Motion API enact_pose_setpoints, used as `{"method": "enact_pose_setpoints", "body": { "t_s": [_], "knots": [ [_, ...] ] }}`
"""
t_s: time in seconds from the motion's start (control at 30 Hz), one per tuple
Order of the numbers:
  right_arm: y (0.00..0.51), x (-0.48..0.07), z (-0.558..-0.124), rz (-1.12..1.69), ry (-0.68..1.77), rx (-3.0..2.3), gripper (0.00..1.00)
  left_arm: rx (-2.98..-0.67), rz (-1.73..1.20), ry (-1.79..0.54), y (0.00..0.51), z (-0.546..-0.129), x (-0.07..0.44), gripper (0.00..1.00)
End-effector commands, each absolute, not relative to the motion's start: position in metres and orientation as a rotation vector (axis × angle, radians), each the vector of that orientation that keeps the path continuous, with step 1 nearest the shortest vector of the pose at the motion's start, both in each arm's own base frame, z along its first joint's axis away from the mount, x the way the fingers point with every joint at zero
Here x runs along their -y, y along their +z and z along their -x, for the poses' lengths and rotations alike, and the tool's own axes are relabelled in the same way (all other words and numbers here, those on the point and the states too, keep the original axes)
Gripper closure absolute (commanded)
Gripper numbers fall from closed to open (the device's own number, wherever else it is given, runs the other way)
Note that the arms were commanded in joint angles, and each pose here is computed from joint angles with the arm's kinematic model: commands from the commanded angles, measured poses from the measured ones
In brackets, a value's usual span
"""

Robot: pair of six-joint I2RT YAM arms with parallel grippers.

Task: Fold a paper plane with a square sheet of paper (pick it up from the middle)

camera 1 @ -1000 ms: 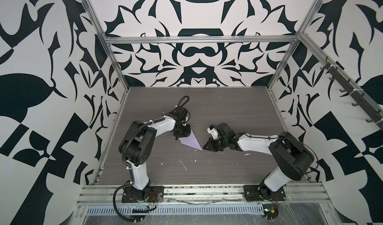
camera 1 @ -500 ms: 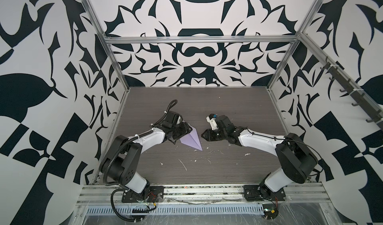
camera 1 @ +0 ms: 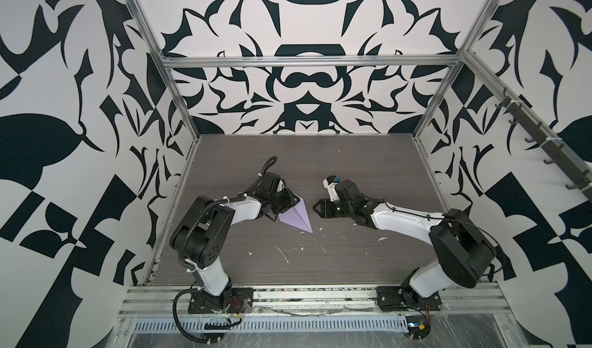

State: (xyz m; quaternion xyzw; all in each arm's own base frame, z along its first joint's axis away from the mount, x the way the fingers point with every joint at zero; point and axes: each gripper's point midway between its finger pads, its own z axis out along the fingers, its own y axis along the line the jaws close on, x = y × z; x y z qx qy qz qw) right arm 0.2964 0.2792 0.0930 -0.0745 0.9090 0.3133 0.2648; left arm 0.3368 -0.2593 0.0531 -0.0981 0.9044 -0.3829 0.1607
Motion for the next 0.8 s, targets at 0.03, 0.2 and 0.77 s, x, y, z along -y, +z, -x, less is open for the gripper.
{"method": "enact_pose_setpoints", "body": {
  "t_s": [0.03,0.2,0.77],
  "knots": [
    [0.131,-0.271,-0.312,0.124,0.837,-2.315,0.52,-2.543,0.22,-1.117,0.06,-0.348,0.265,0.86],
    [0.138,-0.256,-0.315,0.056,0.783,-2.298,0.53,-2.61,0.115,-0.866,0.075,-0.345,0.243,0.94],
    [0.145,-0.216,-0.316,-0.074,0.615,-2.273,0.56,-2.647,-0.164,0.707,0.115,-0.362,0.112,0.94]
  ]
}}
